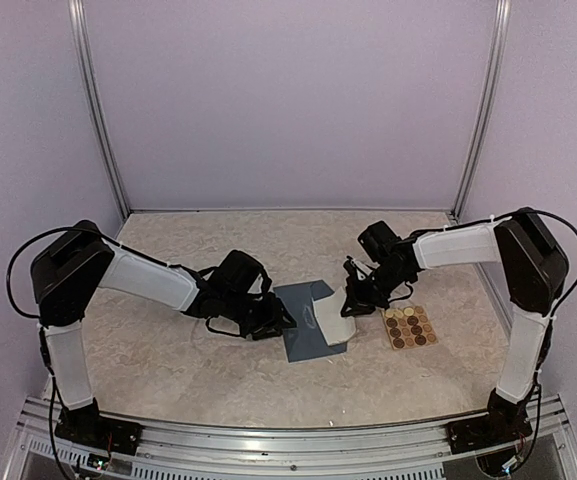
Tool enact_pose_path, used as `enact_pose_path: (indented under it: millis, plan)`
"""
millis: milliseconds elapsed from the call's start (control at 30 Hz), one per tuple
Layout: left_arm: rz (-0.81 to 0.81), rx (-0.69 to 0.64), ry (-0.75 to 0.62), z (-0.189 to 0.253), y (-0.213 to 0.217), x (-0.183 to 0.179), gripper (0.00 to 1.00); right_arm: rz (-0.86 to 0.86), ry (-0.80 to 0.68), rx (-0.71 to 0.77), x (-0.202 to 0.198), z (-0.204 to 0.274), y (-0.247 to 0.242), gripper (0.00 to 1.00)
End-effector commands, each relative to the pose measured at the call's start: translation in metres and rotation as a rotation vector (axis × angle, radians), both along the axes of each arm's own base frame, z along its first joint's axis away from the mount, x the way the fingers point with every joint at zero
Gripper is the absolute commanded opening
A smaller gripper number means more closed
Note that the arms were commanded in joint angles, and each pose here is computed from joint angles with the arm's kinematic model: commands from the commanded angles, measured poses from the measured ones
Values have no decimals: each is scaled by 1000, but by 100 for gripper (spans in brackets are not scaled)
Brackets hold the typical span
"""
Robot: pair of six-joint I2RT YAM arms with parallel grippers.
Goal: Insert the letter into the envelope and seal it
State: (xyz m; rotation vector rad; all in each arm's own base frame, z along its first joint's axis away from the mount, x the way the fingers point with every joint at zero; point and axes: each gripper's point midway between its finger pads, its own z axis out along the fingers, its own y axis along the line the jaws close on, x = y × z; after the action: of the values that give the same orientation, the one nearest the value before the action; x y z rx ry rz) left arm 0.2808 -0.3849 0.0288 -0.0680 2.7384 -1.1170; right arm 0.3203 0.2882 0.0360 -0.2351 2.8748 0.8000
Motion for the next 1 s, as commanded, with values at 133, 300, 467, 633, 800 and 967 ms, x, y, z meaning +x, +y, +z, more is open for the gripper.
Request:
enact_pose_path:
  millis: [133, 300, 467, 633, 800, 967]
  plan:
    - [-7, 82, 48, -30, 10, -6, 42, 11, 4, 72, 4, 5, 19, 0]
    - [-12, 80, 46, -30, 8, -6, 42, 27, 17, 110, 2, 4, 29, 0]
    - [-15, 80, 48, -31, 7, -6, 42, 49, 22, 122, -1, 2, 39, 0]
    - [-25, 76, 48, -30, 4, -7, 42, 74, 20, 132, -2, 2, 50, 0]
    - [-27, 79, 32, -28, 1, -4, 42, 85, 12, 122, -2, 3, 53, 0]
    - [2, 105, 7, -17, 10, 2, 43, 84, -44, 42, 5, 18, 42, 13]
